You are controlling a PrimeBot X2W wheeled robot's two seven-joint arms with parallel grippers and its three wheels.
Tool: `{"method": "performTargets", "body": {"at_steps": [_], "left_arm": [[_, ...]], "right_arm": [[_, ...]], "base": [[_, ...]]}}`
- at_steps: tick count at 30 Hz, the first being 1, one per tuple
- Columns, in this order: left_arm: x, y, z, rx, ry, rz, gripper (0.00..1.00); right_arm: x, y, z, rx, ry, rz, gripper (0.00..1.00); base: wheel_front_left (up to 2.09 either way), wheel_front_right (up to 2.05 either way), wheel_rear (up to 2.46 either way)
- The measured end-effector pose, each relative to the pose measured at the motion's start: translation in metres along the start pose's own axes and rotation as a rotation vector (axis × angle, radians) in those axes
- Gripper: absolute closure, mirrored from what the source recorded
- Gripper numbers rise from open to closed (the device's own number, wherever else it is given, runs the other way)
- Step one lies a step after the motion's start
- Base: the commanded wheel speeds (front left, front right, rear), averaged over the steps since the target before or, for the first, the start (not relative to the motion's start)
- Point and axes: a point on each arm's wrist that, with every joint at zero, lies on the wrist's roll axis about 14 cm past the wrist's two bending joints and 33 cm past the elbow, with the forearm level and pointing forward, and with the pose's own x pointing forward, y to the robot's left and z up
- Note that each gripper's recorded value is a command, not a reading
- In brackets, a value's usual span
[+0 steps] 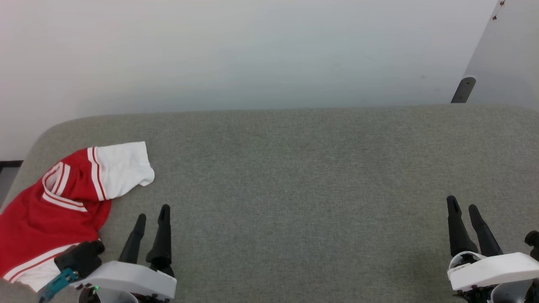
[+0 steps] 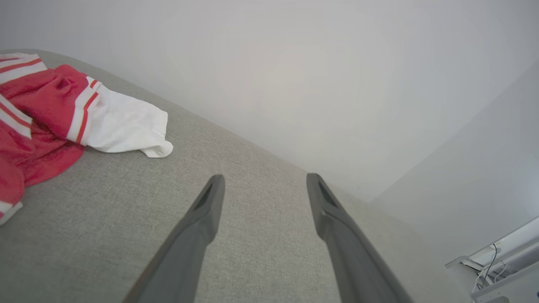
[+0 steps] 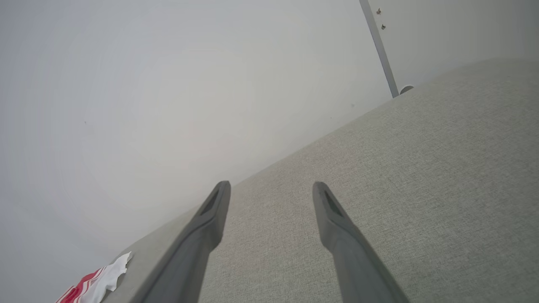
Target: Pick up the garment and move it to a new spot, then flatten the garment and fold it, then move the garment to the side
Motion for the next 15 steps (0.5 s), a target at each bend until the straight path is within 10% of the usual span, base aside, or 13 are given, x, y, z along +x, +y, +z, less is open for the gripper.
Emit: {"method": "performTargets", "body": {"at_steps": [15], "left_arm": [[-0.0018,-0.0064,0.0060,0.160,-0.041,-0.038,0.00]], "right_arm": [[0.0013,0.0073,0.0072,-0.158,-0.027,0.025,0.00]], "base": [[0.00,0.00,0.00]]}}
